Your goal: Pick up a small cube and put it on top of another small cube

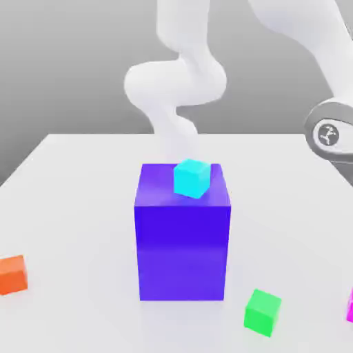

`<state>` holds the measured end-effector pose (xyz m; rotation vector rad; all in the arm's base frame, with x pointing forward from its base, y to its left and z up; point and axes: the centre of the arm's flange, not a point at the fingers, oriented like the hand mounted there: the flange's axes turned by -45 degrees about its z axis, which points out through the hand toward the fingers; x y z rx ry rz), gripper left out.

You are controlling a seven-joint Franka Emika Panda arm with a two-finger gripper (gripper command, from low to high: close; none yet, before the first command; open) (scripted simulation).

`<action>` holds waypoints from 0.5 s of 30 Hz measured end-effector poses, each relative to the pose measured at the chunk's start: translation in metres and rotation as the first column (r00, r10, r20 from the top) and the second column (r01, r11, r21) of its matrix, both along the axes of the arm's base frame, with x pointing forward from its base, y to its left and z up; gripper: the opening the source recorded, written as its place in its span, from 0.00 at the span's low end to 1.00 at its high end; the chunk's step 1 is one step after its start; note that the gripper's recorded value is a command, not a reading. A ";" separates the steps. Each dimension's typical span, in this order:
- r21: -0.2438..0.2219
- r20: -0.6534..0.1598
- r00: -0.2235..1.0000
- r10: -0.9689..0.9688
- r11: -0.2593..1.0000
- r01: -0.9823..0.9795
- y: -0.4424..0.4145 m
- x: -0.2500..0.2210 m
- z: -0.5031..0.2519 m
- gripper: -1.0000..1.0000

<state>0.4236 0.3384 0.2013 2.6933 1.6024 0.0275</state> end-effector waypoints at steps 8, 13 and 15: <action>-0.002 -0.018 1.000 0.024 1.000 -0.024 0.006 -0.007 -0.070 0.00; -0.002 -0.019 1.000 0.024 1.000 -0.024 0.007 -0.007 -0.059 0.00; -0.001 -0.019 1.000 0.024 1.000 -0.024 0.007 -0.007 -0.033 0.00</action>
